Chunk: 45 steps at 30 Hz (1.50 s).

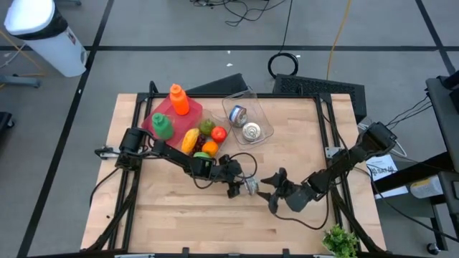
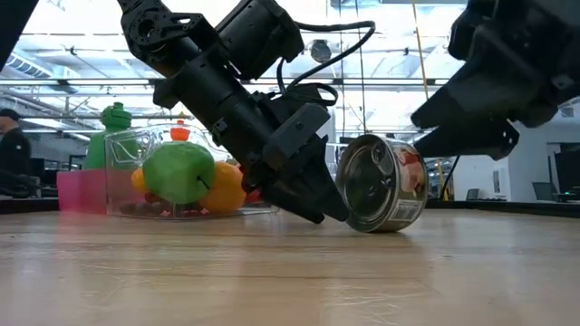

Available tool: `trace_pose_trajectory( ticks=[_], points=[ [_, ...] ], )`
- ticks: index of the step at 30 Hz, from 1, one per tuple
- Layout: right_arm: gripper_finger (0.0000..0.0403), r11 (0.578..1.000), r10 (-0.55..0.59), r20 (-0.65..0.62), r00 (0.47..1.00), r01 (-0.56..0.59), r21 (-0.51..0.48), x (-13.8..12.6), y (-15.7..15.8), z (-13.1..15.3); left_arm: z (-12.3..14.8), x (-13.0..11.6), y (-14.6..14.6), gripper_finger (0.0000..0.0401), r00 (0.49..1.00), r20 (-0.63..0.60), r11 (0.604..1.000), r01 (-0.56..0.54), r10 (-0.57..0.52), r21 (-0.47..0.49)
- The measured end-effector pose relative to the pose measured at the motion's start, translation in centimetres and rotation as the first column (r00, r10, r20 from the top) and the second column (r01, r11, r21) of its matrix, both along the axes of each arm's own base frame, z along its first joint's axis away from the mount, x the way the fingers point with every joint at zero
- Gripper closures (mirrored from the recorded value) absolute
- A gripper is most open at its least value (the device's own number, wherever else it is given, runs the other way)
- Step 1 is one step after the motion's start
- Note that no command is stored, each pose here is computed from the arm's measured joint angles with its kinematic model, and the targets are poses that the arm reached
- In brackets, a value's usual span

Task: Pick & Place Food Item
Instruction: Put the green tuna can into the right transparent bin

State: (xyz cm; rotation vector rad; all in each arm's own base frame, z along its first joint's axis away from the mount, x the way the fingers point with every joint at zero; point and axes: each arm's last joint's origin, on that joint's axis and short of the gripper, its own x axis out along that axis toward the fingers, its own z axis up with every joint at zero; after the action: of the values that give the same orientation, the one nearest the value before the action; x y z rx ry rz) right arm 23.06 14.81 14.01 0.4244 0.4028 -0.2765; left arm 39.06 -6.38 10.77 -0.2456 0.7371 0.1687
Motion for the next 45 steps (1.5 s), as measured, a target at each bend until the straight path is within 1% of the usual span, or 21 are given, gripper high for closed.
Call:
trace_pose_trajectory(
  ticks=[3, 5, 7, 9, 12, 14, 19, 22, 24, 26, 28, 32, 35, 38, 41, 45],
  points=[
    [0.0147, 1.000, 0.003, 0.021, 1.000, -0.003, 0.017, 0.1, 0.2, 0.1, 0.0, 0.0, 0.0, 0.0100, 1.000, 0.003, 1.000, -0.011, 0.011, 0.005],
    [0.0147, 1.000, 0.008, 0.023, 1.000, -0.008, 0.008, 0.3, 0.3, -0.3, 0.0, 0.0, 0.0, 0.0100, 1.000, 0.006, 1.000, -0.024, 0.023, 0.016],
    [0.0147, 1.000, 0.004, -0.004, 1.000, -0.004, -0.015, 0.5, 0.2, -1.1, 0.0, 0.0, 0.0, 0.0100, 0.999, 0.008, 0.999, -0.038, 0.038, 0.014],
    [0.0147, 1.000, -0.008, -0.021, 1.000, 0.008, -0.018, 0.8, 0.1, -2.2, 0.0, 0.0, 0.0, 0.0100, 0.999, 0.010, 0.999, -0.044, 0.044, 0.011],
    [0.0147, 1.000, -0.007, 0.018, 1.000, 0.007, 0.013, 1.5, 0.3, -2.9, 0.1, 0.0, 0.0, 0.0100, 0.999, 0.015, 0.999, -0.047, 0.047, 0.011],
    [0.0147, 0.999, 0.025, 0.029, 0.999, -0.026, 0.035, 2.2, 0.6, -3.0, 0.1, 0.1, 0.1, 0.0100, 0.998, 0.021, 0.998, -0.056, 0.056, 0.006],
    [0.0147, 0.998, 0.060, 0.036, 0.998, -0.060, 0.017, 3.5, 1.3, -2.7, 0.2, 0.1, 0.3, 0.0100, 0.989, 0.041, 0.990, -0.142, 0.142, 0.012],
    [0.0147, 0.999, 0.039, 0.048, 0.998, -0.038, -0.013, 4.1, 1.4, -2.6, 0.2, 0.1, 0.4, 0.0100, 0.981, 0.055, 0.982, -0.187, 0.187, 0.004],
    [0.0147, 0.999, 0.027, 0.047, 0.999, -0.025, -0.045, 4.2, 1.4, -2.6, 0.2, 0.1, 0.4, 0.0100, 0.979, 0.058, 0.981, -0.193, 0.193, -0.007],
    [0.0147, 0.996, 0.041, 0.029, 0.999, -0.039, -0.082, 4.2, 1.3, -2.7, 0.2, 0.1, 0.3, 0.0100, 0.984, 0.050, 0.985, -0.173, 0.173, -0.013],
    [0.0147, 0.989, 0.068, 0.009, 0.998, -0.066, -0.130, 4.1, 1.4, -2.7, 0.2, 0.1, 0.2, 0.0100, 0.990, 0.038, 0.991, -0.136, 0.137, -0.011],
    [0.0147, 0.964, 0.166, -0.039, 0.985, -0.171, -0.204, 3.6, 1.7, -2.0, 0.1, 0.0, 0.1, 0.0100, 0.997, 0.024, 0.997, -0.077, 0.076, 0.024],
    [0.0147, 0.953, 0.172, -0.101, 0.980, -0.191, -0.236, 3.0, 1.3, -1.2, 0.0, 0.0, 0.1, 0.0100, 0.998, 0.014, 0.998, -0.063, 0.063, 0.018],
    [0.0147, 0.944, 0.163, -0.151, 0.975, -0.198, -0.263, 2.2, 0.7, 0.1, 0.0, 0.0, 0.0, 0.0100, 1.000, -0.004, 1.000, -0.001, 0.001, 0.016],
    [0.0147, 0.909, 0.167, -0.212, 0.963, -0.233, -0.346, 1.7, -0.2, 1.1, 0.0, 0.0, -0.1, 0.0100, 0.998, -0.007, 0.998, 0.055, -0.055, 0.016],
    [0.0147, 0.840, 0.158, -0.250, 0.955, -0.263, -0.475, 2.3, -1.9, 2.0, 0.1, 0.0, -0.2, 0.0100, 0.997, -0.003, 0.997, 0.071, -0.071, 0.019]
  ],
)
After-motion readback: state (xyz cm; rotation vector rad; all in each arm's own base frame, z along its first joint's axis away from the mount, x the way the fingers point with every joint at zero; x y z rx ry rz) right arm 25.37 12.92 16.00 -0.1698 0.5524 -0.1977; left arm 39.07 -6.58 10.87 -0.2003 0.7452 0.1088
